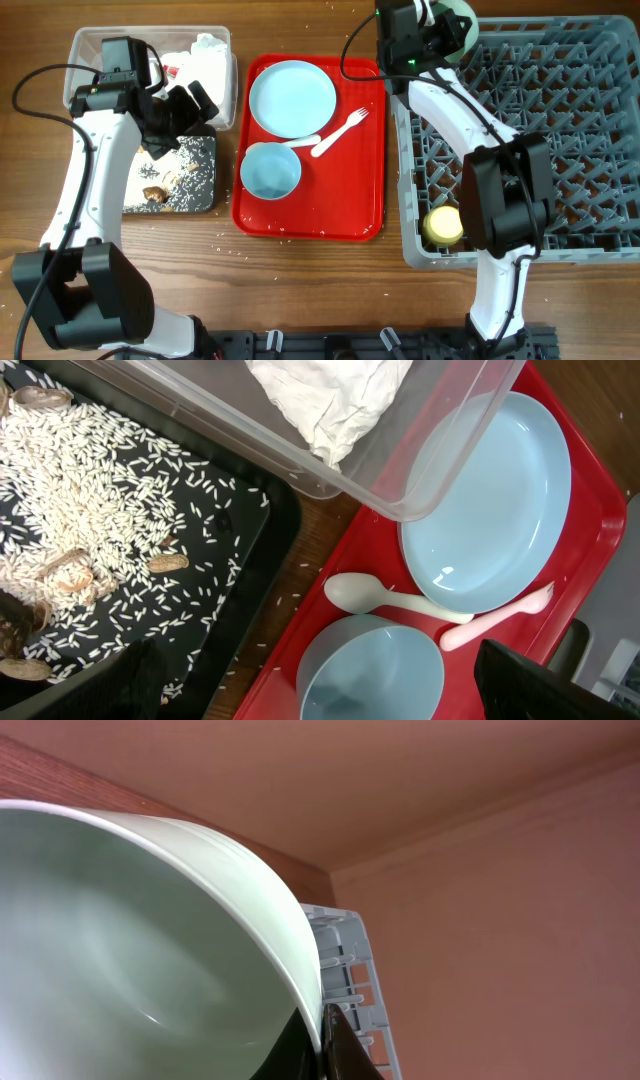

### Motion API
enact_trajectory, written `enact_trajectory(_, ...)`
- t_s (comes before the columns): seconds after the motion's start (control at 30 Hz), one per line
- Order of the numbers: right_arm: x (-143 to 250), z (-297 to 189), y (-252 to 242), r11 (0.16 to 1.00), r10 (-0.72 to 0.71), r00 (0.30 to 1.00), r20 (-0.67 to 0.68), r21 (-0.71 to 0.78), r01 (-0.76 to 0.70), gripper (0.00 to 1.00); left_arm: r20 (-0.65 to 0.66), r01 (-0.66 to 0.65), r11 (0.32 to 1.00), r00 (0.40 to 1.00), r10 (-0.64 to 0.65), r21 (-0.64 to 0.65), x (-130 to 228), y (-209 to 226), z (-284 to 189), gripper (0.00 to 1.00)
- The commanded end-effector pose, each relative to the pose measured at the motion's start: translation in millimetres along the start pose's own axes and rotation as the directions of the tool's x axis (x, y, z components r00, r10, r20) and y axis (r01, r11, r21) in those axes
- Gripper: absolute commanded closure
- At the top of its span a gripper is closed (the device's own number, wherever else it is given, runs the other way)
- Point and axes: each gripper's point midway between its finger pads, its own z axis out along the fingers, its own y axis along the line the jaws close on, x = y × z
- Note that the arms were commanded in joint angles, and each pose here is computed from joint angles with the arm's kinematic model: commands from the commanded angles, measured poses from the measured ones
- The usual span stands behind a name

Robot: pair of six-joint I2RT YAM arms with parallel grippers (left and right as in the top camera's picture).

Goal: Sort waste into correct bins and load items into the dishwasher rack
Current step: 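Carry the green bowl to the rack's far corner and lower it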

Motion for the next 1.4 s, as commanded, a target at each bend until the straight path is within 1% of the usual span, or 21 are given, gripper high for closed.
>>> enact_trajectory(0.0, 3, 1, 15, 0.999, -0.040, 0.999, -0.001, -0.020, 0.040, 0.91, 0.018, -0.007, 1.000, 1.000, 0.007, 0.015, -5, -5, -6, 0.00)
enact_trajectory(0.07, 5, 0, 24, 0.995, -0.080, 0.997, 0.008, -0.065, 0.081, 0.86, 0.018, -0.007, 1.000, 1.000, 0.007, 0.015, -5, -5, -6, 0.00)
enact_trajectory(0.17, 8, -3, 33, 0.988, -0.120, 0.993, 0.013, -0.101, 0.121, 0.85, 0.018, -0.007, 1.000, 1.000, 0.007, 0.015, -5, -5, -6, 0.00)
enact_trajectory(0.37, 6, -3, 32, 0.989, -0.112, 0.994, 0.017, -0.098, 0.113, 0.83, 0.018, -0.007, 1.000, 1.000, 0.007, 0.015, -5, -5, -6, 0.00)
enact_trajectory(0.5, 1, 4, 22, 0.997, -0.044, 0.999, 0.020, -0.068, 0.045, 0.83, 0.018, -0.007, 1.000, 1.000, 0.007, 0.015, -5, -5, -6, 0.00)
enact_trajectory(0.6, -2, 6, 19, 0.998, -0.012, 1.000, 0.028, -0.061, 0.014, 0.84, 0.018, -0.007, 1.000, 1.000, 0.007, 0.015, -5, -5, -6, 0.00)
enact_trajectory(0.63, -2, 6, 19, 0.998, -0.007, 1.000, 0.028, -0.062, 0.009, 0.87, 0.019, -0.007, 1.000, 1.000, 0.007, 0.015, -5, -5, -6, 0.00)
enact_trajectory(0.7, -1, 11, 18, 0.998, 0.032, 0.999, 0.023, -0.063, -0.031, 0.87, 0.019, -0.007, 1.000, 1.000, 0.007, 0.015, -5, -5, -6, 0.00)
enact_trajectory(0.97, 1, 17, 18, 0.997, 0.032, 0.999, 0.020, -0.075, -0.030, 0.87, 0.018, -0.007, 1.000, 1.000, 0.007, 0.015, -5, -5, -6, 0.00)
enact_trajectory(1.2, 7, 27, 11, 0.998, 0.032, 0.999, -0.001, -0.055, -0.032, 0.88, 0.018, -0.007, 1.000, 1.000, 0.007, 0.015, -5, -5, -6, 0.00)
enact_trajectory(1.27, 8, 30, 8, 0.998, 0.038, 0.999, -0.007, -0.045, -0.038, 0.94, 0.018, -0.007, 1.000, 1.000, 0.007, 0.015, -5, -5, -6, 0.00)
enact_trajectory(1.37, 5, 30, 3, 0.998, 0.059, 0.998, -0.002, -0.022, -0.059, 0.96, 0.018, -0.007, 1.000, 1.000, 0.007, 0.015, -5, -5, -6, 0.00)
